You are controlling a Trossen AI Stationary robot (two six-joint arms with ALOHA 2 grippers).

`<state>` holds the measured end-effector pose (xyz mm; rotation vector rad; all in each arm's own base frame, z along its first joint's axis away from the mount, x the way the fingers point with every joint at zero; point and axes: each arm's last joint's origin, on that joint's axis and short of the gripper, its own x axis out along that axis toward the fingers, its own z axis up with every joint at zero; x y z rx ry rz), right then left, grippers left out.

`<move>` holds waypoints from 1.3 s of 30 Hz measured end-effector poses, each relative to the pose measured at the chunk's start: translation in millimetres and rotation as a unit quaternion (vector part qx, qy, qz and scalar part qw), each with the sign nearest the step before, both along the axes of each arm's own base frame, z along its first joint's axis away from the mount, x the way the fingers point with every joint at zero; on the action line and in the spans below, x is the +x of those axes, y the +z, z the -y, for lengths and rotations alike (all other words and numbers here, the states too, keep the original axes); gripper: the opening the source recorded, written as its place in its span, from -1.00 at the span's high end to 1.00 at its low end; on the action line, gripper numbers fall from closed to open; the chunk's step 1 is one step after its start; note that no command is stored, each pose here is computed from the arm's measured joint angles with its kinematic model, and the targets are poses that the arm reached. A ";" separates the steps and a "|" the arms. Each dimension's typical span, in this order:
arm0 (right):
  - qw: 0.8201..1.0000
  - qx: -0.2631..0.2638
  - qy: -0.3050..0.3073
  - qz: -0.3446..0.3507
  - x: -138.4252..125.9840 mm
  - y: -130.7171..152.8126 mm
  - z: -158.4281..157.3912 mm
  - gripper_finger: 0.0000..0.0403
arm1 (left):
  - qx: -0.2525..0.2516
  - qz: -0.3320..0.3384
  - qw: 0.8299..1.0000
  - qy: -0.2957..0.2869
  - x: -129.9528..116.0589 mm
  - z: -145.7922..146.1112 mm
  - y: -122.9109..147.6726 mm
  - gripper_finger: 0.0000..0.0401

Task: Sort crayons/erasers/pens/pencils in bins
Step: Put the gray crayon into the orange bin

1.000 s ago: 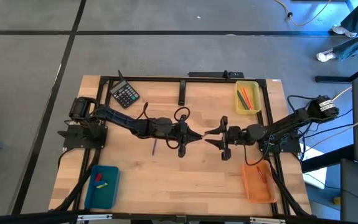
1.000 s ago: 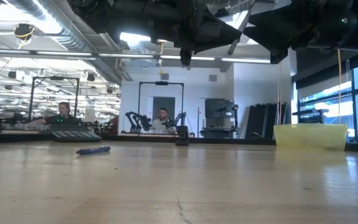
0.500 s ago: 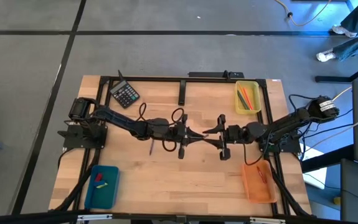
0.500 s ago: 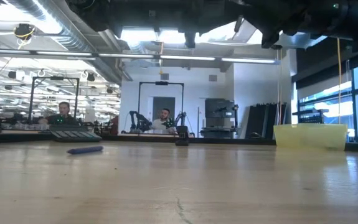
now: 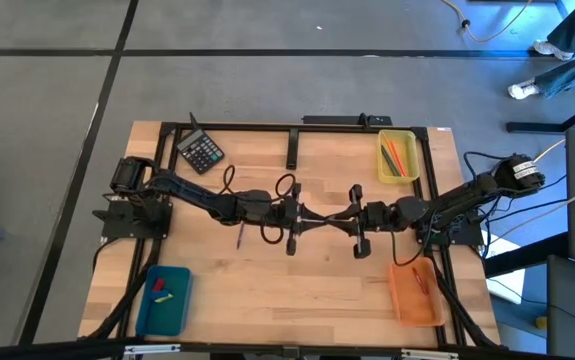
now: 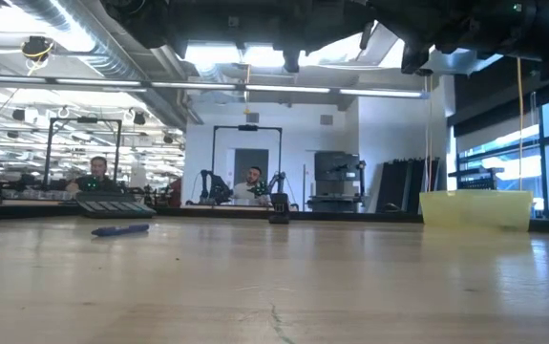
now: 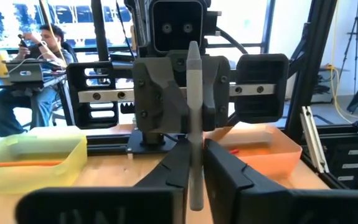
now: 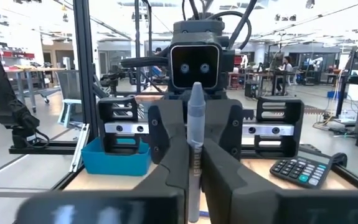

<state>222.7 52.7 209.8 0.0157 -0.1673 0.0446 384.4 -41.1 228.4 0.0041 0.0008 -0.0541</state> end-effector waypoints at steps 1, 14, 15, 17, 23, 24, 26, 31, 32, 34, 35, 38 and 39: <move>1.000 0.005 0.001 0.000 0.0 0.0 0.0 0.86 | 0.000 0.000 1.000 -0.002 0.0 0.1 0.0 0.82; 0.997 0.061 -0.039 -0.034 -13.0 9.1 4.8 0.83 | -0.016 -0.056 0.997 0.051 -0.8 -2.0 -10.4 0.27; 0.996 0.064 -0.042 -0.049 -16.6 9.6 5.3 0.83 | -0.018 -0.065 0.996 0.058 -1.1 -2.4 -12.2 0.26; 0.993 0.075 -0.052 -0.075 -25.4 11.3 6.4 0.82 | -0.015 -0.089 0.994 0.066 -1.8 -3.2 -16.8 0.26; 0.967 0.110 -0.078 -0.215 -44.3 25.2 8.3 0.82 | -0.035 -0.178 0.981 0.074 -6.8 -1.6 -33.9 0.26; 0.956 0.116 -0.082 -0.255 -47.6 27.9 7.6 0.82 | -0.044 -0.193 0.977 0.076 -8.1 -0.2 -36.7 0.27; 0.930 0.132 -0.086 -0.332 -54.4 34.5 5.2 0.82 | -0.059 -0.224 0.970 0.079 -11.6 3.5 -41.7 0.27; 0.864 0.188 -0.109 -0.455 -73.7 59.0 -5.5 0.82 | -0.059 -0.270 0.958 0.080 -17.7 13.3 -49.9 0.27; 0.849 0.203 -0.110 -0.475 -77.5 62.3 -8.3 0.82 | -0.063 -0.272 0.956 0.086 -18.4 14.8 -50.3 0.27; 0.821 0.236 -0.096 -0.511 -83.8 69.1 -15.5 0.82 | -0.072 -0.280 0.953 0.094 -20.0 16.9 -51.9 0.27; 0.809 0.248 -0.089 -0.526 -86.5 71.1 -19.3 0.82 | -0.077 -0.285 0.951 0.096 -20.8 18.0 -52.7 0.27; 0.786 0.272 -0.067 -0.551 -91.8 72.3 -32.8 0.78 | -0.076 -0.295 0.947 0.103 -26.7 20.4 -46.8 0.27; 0.778 0.280 -0.060 -0.559 -93.4 71.4 -37.3 0.77 | -0.079 -0.295 0.946 0.111 -27.3 21.2 -43.6 0.27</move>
